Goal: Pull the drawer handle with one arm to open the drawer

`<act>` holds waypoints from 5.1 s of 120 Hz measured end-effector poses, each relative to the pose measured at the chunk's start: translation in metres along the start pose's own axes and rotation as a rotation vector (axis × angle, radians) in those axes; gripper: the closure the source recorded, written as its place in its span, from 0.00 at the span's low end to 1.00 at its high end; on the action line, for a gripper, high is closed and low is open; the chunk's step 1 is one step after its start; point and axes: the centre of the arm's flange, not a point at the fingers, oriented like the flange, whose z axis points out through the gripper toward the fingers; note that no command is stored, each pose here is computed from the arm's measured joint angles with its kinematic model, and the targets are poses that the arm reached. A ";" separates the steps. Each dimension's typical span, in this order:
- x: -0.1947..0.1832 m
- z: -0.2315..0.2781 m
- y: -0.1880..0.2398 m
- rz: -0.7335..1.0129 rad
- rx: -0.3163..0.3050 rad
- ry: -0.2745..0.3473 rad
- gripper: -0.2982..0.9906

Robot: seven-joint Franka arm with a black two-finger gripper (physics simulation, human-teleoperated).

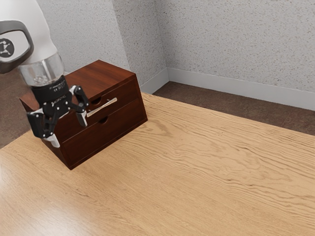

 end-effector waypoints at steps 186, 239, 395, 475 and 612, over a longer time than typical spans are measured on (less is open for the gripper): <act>0.015 0.034 0.136 1.022 -0.008 0.328 0.23; 0.032 0.055 0.165 1.302 0.001 0.378 0.23; 0.060 0.080 0.187 1.648 0.049 0.428 0.31; 0.067 0.098 0.179 1.662 0.049 0.414 0.48; -0.013 0.111 0.165 1.723 0.030 0.432 0.52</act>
